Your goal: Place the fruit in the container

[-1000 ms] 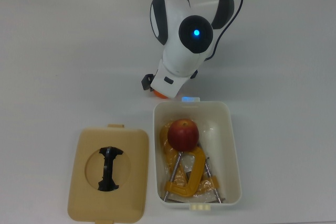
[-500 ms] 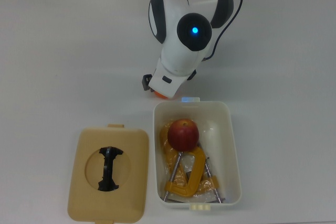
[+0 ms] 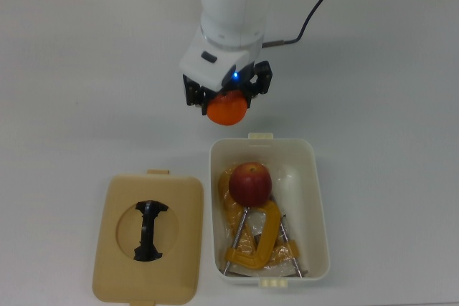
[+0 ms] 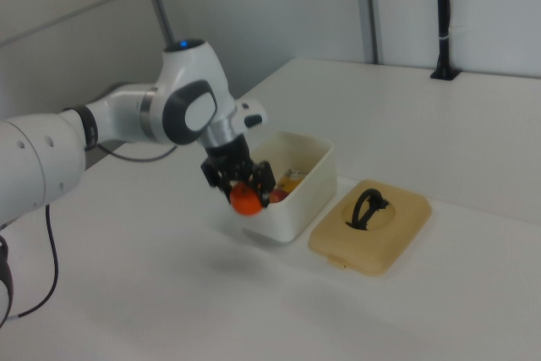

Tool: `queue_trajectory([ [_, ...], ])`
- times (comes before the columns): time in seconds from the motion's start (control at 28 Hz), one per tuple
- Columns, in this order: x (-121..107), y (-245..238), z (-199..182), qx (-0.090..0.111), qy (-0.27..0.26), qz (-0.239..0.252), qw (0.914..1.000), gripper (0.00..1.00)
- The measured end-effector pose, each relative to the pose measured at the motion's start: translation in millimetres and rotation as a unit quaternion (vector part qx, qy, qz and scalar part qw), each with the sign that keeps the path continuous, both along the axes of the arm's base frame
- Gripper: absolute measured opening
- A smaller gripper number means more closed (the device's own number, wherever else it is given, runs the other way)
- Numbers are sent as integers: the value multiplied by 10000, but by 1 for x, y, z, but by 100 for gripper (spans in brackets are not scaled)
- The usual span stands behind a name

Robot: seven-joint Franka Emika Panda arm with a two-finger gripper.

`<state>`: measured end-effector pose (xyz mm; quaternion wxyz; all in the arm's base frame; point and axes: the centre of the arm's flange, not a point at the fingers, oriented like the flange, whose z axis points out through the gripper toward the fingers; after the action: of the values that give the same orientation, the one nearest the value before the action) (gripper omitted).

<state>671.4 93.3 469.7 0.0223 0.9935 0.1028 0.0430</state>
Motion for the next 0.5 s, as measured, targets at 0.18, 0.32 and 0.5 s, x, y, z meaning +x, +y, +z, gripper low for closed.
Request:
queue_trajectory([
  [0.18,18,-1,41,301,-937,-192,9950,81],
  [0.32,33,3,39,500,-1524,-461,9860,81],
  [0.5,42,7,15,588,-1569,-648,9837,84],
])
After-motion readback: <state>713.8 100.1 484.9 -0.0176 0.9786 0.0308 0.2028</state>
